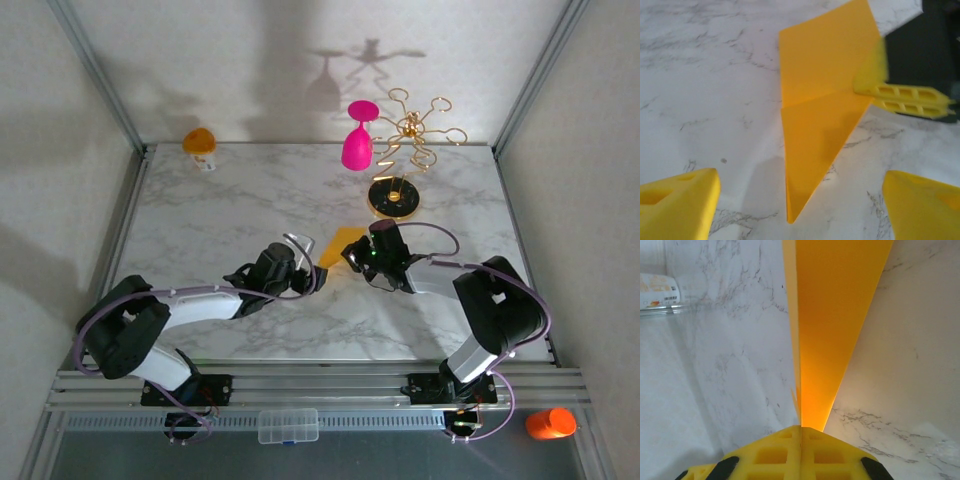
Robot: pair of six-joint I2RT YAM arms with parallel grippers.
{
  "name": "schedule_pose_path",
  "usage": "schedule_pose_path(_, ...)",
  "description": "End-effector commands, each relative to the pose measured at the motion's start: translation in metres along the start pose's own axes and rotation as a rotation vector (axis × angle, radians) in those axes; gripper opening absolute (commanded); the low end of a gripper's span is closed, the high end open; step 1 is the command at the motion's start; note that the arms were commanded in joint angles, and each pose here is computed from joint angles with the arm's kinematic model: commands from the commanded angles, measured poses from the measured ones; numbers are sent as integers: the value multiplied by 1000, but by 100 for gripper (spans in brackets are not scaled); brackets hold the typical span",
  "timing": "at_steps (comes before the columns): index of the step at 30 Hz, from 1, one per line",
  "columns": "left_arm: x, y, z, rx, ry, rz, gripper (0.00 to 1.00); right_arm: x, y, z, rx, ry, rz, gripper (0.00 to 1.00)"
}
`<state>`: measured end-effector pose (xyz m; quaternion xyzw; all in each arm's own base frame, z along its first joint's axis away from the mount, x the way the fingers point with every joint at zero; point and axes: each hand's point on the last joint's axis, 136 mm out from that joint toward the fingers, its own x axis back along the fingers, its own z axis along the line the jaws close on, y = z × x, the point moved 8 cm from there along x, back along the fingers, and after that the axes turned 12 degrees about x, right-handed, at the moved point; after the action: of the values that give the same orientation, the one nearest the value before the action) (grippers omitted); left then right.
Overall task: Fold a paper plane with a square sheet of paper (pick it up from the middle)
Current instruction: Fold the wing for the fifth time at the center of the table.
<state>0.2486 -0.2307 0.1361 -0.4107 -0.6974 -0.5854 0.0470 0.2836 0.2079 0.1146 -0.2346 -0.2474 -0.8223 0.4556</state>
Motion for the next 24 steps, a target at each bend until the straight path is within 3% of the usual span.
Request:
schedule_pose_path(1,-5,7,-14,-221,-33,-85,83,4,0,-2,-32,-3,16,2)
schedule_pose_path(9,-35,-9,-19,-418,-21,-6,77,3,-1,-1,-42,12,39,3)
schedule_pose_path(16,-46,-17,-14,-524,17,-24,60,2,-3,-3,-52,15,66,3)
schedule_pose_path(24,-47,-25,-10,-546,21,-24,47,-1,-3,-4,-60,16,88,4)
